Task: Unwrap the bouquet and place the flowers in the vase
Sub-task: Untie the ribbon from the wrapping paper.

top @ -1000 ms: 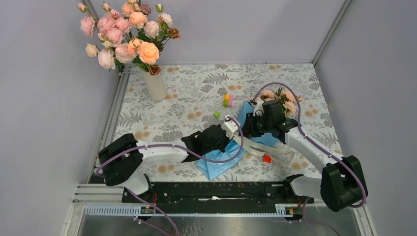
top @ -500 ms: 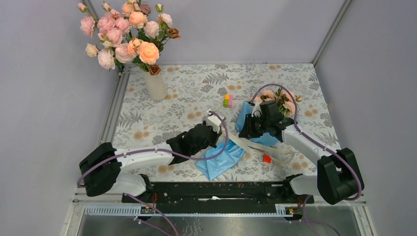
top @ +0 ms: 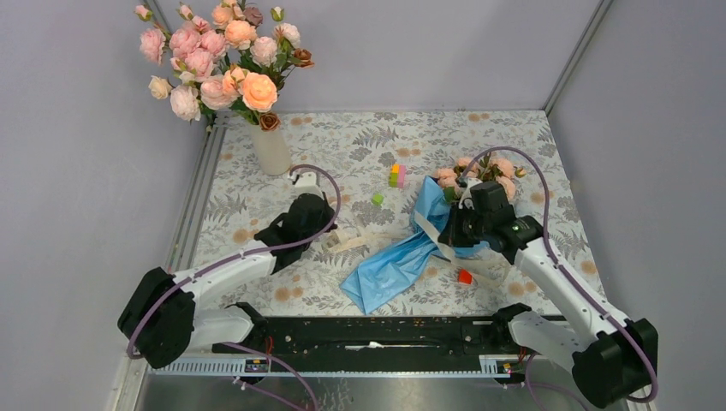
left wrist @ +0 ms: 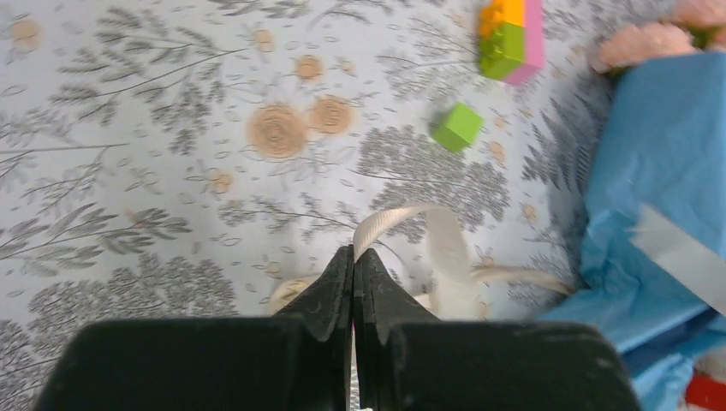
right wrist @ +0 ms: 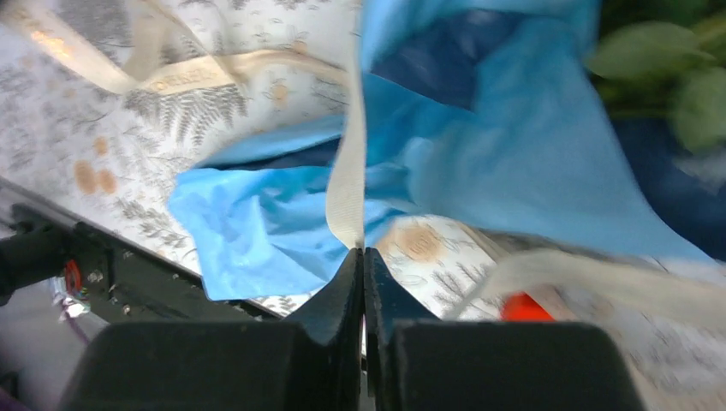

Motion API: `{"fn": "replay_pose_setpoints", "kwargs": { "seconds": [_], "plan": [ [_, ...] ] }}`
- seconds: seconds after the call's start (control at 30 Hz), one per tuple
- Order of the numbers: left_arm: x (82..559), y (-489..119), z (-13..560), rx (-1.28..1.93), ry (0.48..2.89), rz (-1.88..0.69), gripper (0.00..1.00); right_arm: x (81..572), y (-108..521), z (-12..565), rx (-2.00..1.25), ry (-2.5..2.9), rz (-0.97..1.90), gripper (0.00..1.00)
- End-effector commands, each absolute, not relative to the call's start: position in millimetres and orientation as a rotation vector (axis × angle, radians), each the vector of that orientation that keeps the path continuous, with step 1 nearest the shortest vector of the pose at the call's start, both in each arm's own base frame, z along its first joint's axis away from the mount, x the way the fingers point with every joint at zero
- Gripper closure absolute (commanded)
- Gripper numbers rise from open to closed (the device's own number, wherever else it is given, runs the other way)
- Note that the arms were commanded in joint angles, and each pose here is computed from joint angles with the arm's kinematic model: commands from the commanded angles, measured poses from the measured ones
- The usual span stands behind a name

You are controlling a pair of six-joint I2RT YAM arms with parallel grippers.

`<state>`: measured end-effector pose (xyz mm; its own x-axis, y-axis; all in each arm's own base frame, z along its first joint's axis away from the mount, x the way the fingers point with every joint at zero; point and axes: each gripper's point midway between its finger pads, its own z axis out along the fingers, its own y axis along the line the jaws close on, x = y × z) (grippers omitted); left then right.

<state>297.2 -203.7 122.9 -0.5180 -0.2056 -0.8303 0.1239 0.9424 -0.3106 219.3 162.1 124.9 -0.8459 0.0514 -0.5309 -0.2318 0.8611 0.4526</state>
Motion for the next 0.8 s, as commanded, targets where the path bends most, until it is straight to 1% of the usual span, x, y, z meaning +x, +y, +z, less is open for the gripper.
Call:
{"fn": "replay_pose_setpoints", "kwargs": {
  "seconds": [0.0,0.07,0.23,0.37,0.5,0.57,0.77],
  "plan": [
    [304,-174,118,-0.250,2.091,-0.418,1.00,215,107,144,0.056,2.522,0.330,1.00],
    [307,-161,113,-0.305,2.103,-0.426,1.00,218,74,159,0.184,2.481,0.137,1.00],
    [317,-133,103,-0.406,2.118,-0.453,1.00,220,7,199,0.465,2.305,-0.153,1.00],
    [323,-121,95,-0.488,2.129,-0.483,0.97,201,-56,231,0.736,2.028,-0.440,1.00],
    [338,-111,96,-0.557,2.101,-0.488,0.98,179,-95,242,0.965,1.755,-0.564,1.00],
    [347,-96,100,-0.629,2.059,-0.459,0.97,167,-113,248,1.050,1.638,-0.636,1.00],
    [367,-60,115,-0.744,1.952,-0.381,0.95,153,-142,256,1.217,1.483,-0.776,1.00]
  ]
}}
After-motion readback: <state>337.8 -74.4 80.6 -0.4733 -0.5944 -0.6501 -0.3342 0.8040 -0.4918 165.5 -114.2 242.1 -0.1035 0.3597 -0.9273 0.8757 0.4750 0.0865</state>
